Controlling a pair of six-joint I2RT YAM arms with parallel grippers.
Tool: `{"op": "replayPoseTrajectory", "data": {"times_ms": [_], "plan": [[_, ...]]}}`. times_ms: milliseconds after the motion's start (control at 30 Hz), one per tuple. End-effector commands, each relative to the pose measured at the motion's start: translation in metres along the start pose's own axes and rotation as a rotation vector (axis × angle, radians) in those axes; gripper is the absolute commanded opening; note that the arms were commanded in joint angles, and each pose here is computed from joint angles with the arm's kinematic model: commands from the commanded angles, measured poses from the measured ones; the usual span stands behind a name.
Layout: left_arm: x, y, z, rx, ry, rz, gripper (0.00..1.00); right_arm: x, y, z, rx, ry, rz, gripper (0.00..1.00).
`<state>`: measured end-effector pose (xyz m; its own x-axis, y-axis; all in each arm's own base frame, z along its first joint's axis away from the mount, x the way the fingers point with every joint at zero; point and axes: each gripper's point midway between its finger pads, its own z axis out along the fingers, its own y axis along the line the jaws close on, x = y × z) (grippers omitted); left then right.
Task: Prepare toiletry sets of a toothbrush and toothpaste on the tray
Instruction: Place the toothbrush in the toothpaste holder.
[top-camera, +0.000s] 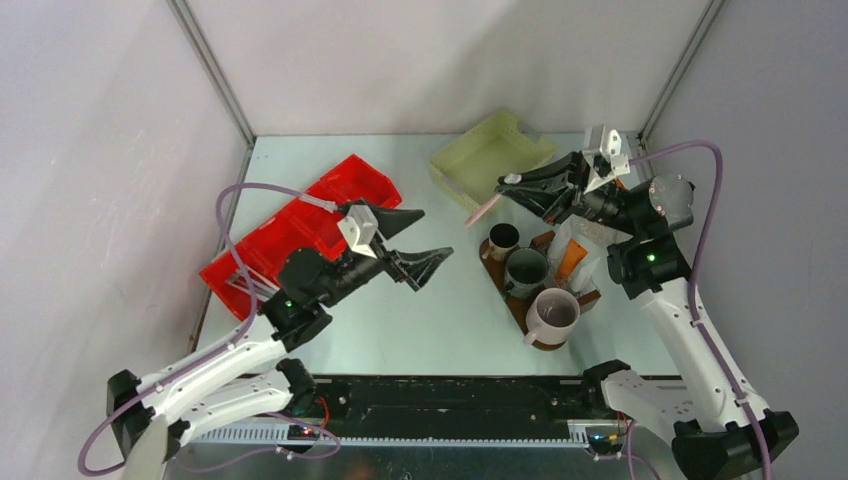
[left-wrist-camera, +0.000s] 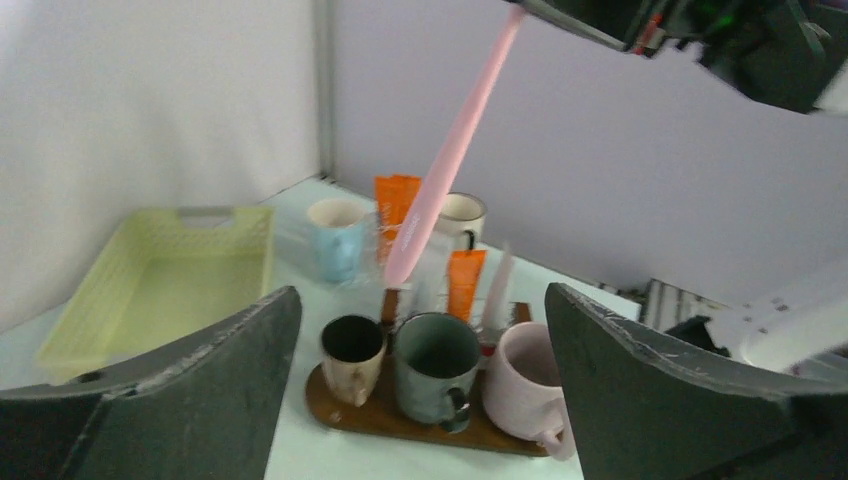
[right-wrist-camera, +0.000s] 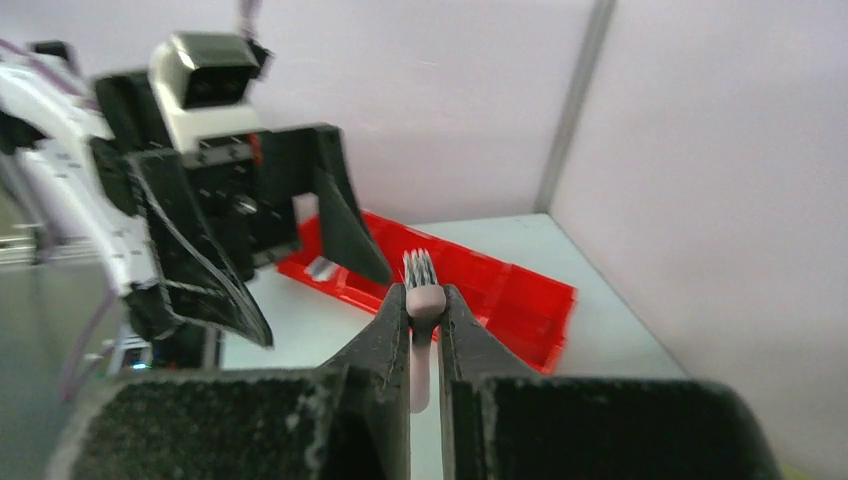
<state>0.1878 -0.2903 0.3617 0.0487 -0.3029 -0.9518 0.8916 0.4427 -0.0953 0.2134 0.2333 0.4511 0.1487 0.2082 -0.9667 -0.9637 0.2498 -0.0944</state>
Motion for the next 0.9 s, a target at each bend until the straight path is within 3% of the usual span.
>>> {"op": "replayPoseTrajectory", "data": {"times_ms": [0, 233, 400, 600, 867], "plan": [[-0.028, 0.049, -0.016, -0.287, 0.009, 0.054, 0.99, -0.014, -0.036, -0.016, 0.148, 0.03, -0.182, 0.0], [-0.032, 0.126, -0.084, -0.742, 0.118, 0.014, 1.0, 0.02, -0.108, -0.058, 0.454, 0.229, -0.276, 0.0], [-0.039, 0.157, -0.14, -0.961, 0.131, 0.016, 1.0, 0.047, -0.146, -0.086, 0.583, 0.353, -0.307, 0.0], [-0.042, 0.185, -0.201, -1.179, 0.147, 0.137, 1.0, 0.061, -0.182, -0.127, 0.685, 0.388, -0.33, 0.0], [-0.025, 0.208, -0.247, -1.365, 0.122, 0.235, 1.0, 0.077, -0.209, -0.176, 0.763, 0.395, -0.379, 0.0]]}}
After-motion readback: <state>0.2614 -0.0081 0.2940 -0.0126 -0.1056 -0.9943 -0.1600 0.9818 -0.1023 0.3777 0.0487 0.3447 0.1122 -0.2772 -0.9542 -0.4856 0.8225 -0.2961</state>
